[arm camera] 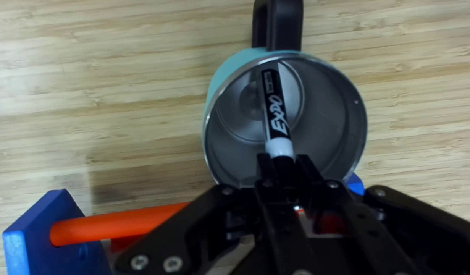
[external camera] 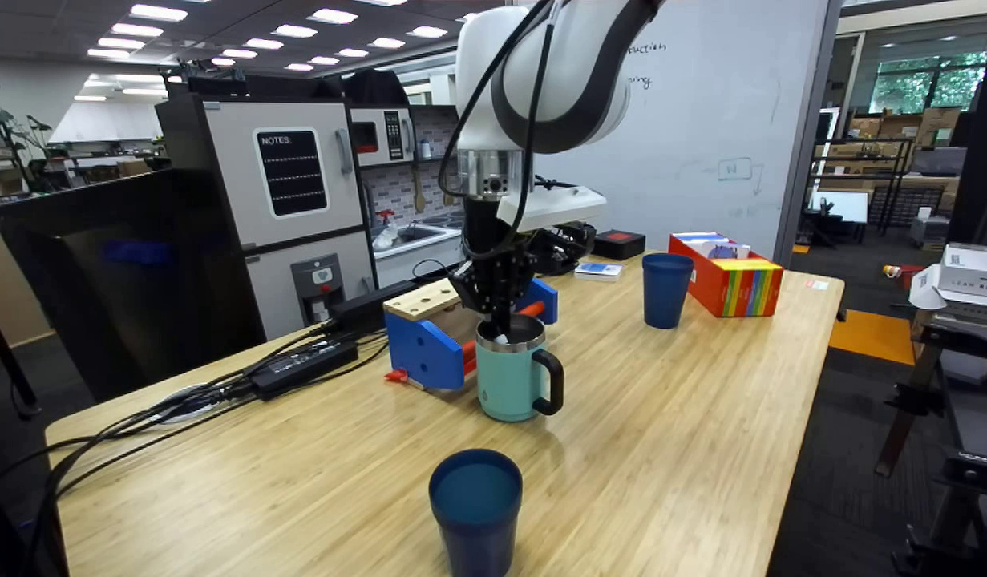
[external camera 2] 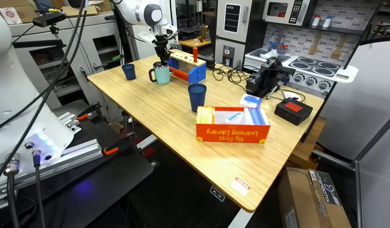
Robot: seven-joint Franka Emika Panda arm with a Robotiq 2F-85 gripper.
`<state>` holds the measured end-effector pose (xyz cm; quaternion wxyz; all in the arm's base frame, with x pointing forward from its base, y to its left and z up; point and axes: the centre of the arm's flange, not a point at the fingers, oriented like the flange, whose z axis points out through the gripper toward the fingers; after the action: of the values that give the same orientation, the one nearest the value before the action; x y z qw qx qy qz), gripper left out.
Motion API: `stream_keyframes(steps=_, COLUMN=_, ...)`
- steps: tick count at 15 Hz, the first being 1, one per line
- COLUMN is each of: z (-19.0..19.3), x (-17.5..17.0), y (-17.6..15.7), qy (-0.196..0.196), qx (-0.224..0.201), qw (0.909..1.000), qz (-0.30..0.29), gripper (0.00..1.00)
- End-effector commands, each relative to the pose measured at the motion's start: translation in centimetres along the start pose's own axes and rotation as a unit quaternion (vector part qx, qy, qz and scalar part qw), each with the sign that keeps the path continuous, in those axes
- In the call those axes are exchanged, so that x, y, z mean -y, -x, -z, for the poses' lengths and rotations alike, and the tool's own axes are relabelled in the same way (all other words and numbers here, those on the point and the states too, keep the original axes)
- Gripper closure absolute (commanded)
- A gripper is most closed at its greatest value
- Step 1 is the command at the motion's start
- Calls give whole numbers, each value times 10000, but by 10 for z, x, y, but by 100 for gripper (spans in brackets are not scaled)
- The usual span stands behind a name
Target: Remove the marker from the cup and put it on the table
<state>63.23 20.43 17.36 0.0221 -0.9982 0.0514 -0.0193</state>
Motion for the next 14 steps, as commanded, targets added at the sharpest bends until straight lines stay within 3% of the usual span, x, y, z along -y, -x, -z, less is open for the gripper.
stream_keyframes(steps=1, z=-1, x=2, y=-9, qy=-28, qx=-99, qw=9999, qz=-29, gripper=95)
stream_keyframes(steps=8, z=1, x=0, y=-17, qy=-33, qx=-478, qw=9988, qz=-85, gripper=95)
stream_keyframes(steps=14, z=0, x=-1, y=-19, qy=212, qx=-688, qw=9973, qz=124, gripper=95)
